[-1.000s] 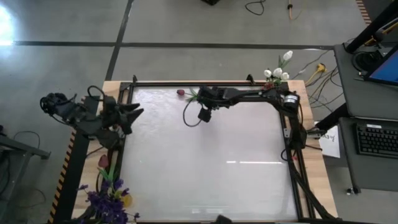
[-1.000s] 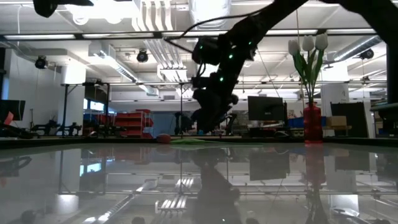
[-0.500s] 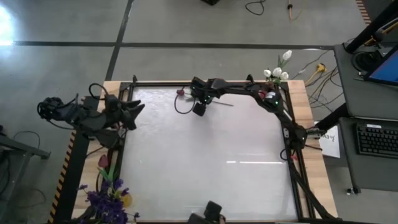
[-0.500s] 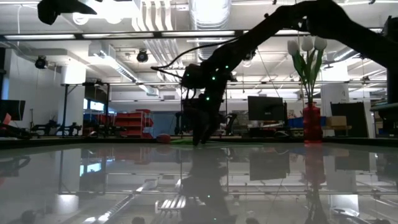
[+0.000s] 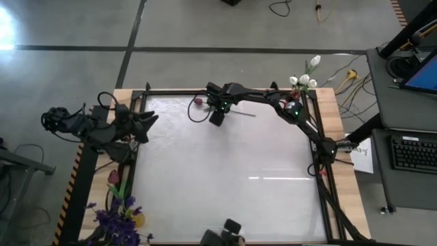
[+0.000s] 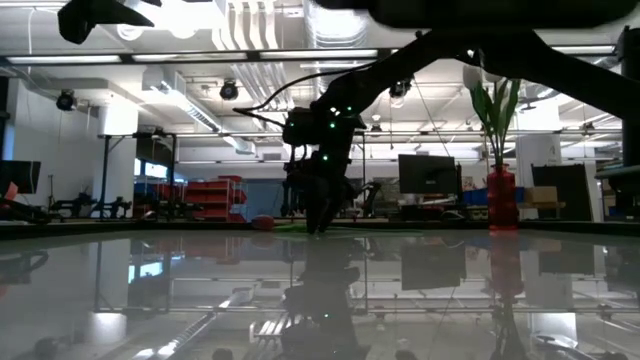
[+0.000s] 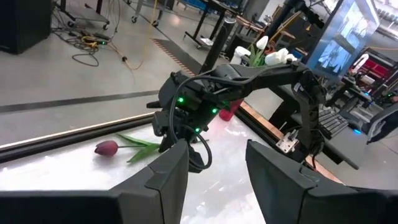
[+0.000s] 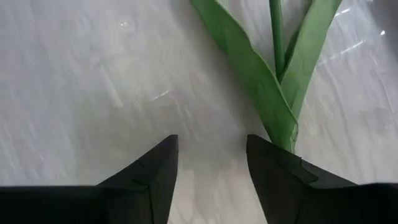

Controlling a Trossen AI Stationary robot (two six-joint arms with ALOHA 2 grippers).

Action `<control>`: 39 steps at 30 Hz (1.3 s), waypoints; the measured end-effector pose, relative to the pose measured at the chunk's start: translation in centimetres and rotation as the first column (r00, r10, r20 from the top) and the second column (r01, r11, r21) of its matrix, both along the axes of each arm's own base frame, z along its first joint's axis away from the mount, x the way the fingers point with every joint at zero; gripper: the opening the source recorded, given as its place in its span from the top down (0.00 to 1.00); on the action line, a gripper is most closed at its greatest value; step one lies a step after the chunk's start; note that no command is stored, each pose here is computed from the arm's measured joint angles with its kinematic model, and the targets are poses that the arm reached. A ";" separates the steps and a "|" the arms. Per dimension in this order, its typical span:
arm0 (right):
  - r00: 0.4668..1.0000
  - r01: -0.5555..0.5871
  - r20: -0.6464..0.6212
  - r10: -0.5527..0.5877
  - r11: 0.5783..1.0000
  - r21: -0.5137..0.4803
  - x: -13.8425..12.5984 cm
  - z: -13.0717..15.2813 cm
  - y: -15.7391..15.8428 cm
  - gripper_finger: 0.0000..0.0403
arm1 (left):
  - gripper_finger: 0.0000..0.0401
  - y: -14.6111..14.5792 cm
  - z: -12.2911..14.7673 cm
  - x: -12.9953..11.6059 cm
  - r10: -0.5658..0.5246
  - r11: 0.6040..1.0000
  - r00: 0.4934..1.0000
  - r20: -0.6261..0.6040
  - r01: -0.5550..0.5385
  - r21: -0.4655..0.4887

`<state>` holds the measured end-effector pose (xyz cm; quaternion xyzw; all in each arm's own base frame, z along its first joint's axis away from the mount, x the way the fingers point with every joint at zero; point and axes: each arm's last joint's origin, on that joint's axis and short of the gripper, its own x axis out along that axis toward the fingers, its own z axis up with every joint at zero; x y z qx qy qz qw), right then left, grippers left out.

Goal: Sort flowers into vase by color
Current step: Put the red tulip into the yellow flower vase

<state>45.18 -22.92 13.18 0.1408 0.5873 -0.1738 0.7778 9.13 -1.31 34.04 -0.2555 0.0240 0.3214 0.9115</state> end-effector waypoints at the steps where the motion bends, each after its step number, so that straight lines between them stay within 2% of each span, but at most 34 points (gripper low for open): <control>1: 1.000 0.005 0.005 -0.005 1.000 -0.002 0.0 0.2 0.0 0.56 | 0.62 0.0 -0.1 -0.1 0.001 1.000 1.000 0.000 -0.001 -0.001; 6: 0.999 0.019 0.031 -0.018 0.999 -0.029 0.0 1.7 -0.2 0.59 | 0.62 0.1 -0.4 -0.2 -0.005 1.000 1.000 -0.002 0.005 -0.005; 10: 0.995 0.090 0.042 -0.087 0.994 -0.060 -0.3 2.6 -0.6 0.60 | 0.62 0.2 -0.4 -0.5 -0.021 1.000 1.000 -0.005 0.021 -0.011; 16: 0.991 0.126 0.063 -0.122 0.989 -0.076 -0.7 4.5 -0.6 0.58 | 0.62 0.3 -0.4 -0.8 -0.021 1.000 1.000 -0.002 0.021 -0.012; 21: 0.990 0.130 0.063 -0.126 0.988 -0.079 -1.2 4.7 -1.5 0.50 | 0.62 0.3 -0.5 -0.9 -0.021 1.000 1.000 -0.007 0.021 -0.010; 25: 0.984 0.177 0.022 -0.176 0.982 -0.065 -2.4 3.1 -3.7 0.49 | 0.62 0.3 -0.5 -0.8 -0.024 1.000 1.000 -0.014 0.024 -0.009; 32: 0.985 0.174 -0.011 -0.174 0.983 -0.051 -3.1 2.0 -4.9 0.59 | 0.62 0.1 -0.8 -0.5 -0.063 0.998 0.997 -0.036 0.062 -0.019; 39: 0.990 0.137 -0.005 -0.138 0.990 -0.026 -2.8 1.9 -4.3 0.81 | 0.62 -0.1 -1.4 0.0 -0.063 0.998 0.996 -0.066 0.062 -0.007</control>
